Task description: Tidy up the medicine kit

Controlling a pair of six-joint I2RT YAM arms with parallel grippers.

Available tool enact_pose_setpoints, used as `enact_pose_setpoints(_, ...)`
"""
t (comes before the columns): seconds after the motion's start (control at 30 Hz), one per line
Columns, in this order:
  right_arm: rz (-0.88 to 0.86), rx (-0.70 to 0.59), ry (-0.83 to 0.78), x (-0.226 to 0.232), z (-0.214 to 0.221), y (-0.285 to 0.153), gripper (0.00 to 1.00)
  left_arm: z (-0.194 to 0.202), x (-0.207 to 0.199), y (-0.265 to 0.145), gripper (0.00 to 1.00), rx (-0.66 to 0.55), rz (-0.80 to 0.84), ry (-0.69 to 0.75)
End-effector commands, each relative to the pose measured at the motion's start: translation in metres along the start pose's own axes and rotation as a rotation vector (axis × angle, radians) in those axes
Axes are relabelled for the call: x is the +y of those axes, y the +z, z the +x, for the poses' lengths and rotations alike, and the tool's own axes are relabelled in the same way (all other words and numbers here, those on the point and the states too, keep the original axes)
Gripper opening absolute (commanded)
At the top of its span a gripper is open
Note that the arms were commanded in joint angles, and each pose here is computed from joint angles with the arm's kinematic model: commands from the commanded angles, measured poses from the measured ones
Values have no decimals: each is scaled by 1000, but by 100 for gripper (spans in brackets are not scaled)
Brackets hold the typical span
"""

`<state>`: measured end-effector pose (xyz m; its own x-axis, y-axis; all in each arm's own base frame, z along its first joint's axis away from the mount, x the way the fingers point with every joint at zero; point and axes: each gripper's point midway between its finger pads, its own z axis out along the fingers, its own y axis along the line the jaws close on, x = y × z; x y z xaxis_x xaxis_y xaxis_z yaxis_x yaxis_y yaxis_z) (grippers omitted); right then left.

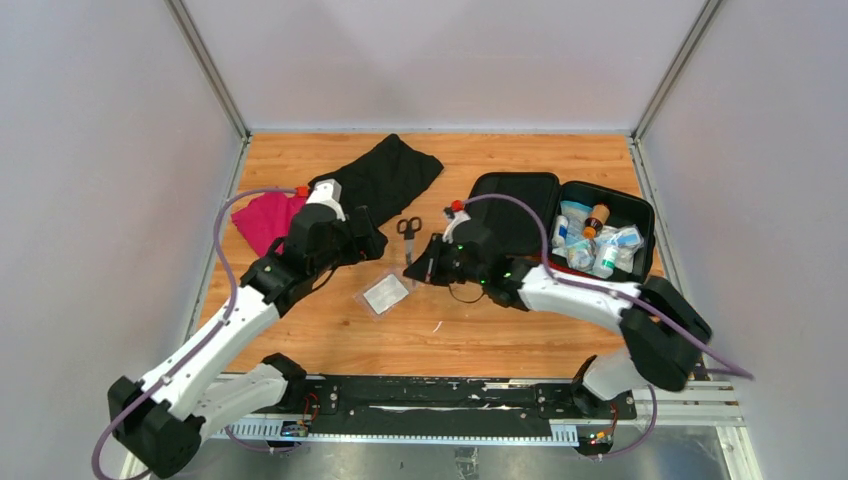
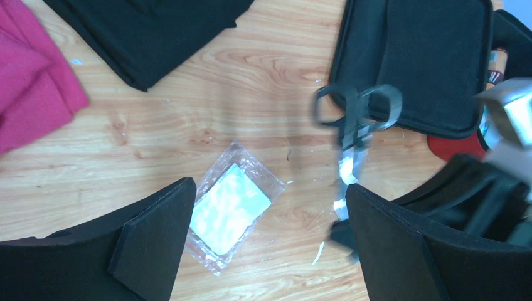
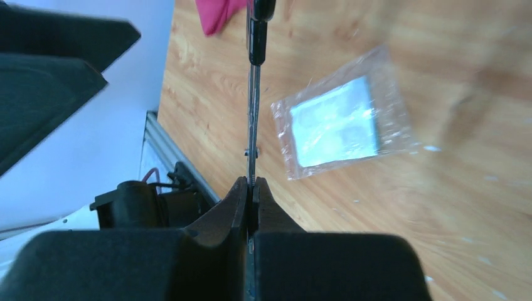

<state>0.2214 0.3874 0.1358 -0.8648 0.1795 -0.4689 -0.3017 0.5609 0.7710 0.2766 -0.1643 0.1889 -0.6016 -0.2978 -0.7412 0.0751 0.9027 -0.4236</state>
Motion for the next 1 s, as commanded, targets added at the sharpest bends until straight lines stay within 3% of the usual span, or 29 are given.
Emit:
enact_pose_setpoints(0.0,212,-152,-144,-44,-47,-61,0,-7,10,-31,96,-13,-24,106)
enact_pose_setpoints(0.17,482,-365,-196,-97,-107,-166,0,7,21,-47,97,56,-34,192)
enact_pose_setpoints(0.3,765,-447,-244,-146,-134,-245,0,17,34,-53,99,90,-64,244)
enact_pose_setpoints(0.4,904,-467,-178,-180,-143,-284,0,20,39,-55,99,96,-74,274)
enact_pose_setpoints(0.63,911,-327,26,-240,-153,-300,0,19,46,-61,99,44,-75,283)
enact_pose_setpoints(0.77,886,-242,55,-262,-166,-292,0,19,44,-59,99,36,-59,293)
enact_pose_setpoints(0.97,723,-149,168,-281,-174,-271,2,21,44,-58,100,48,-56,297)
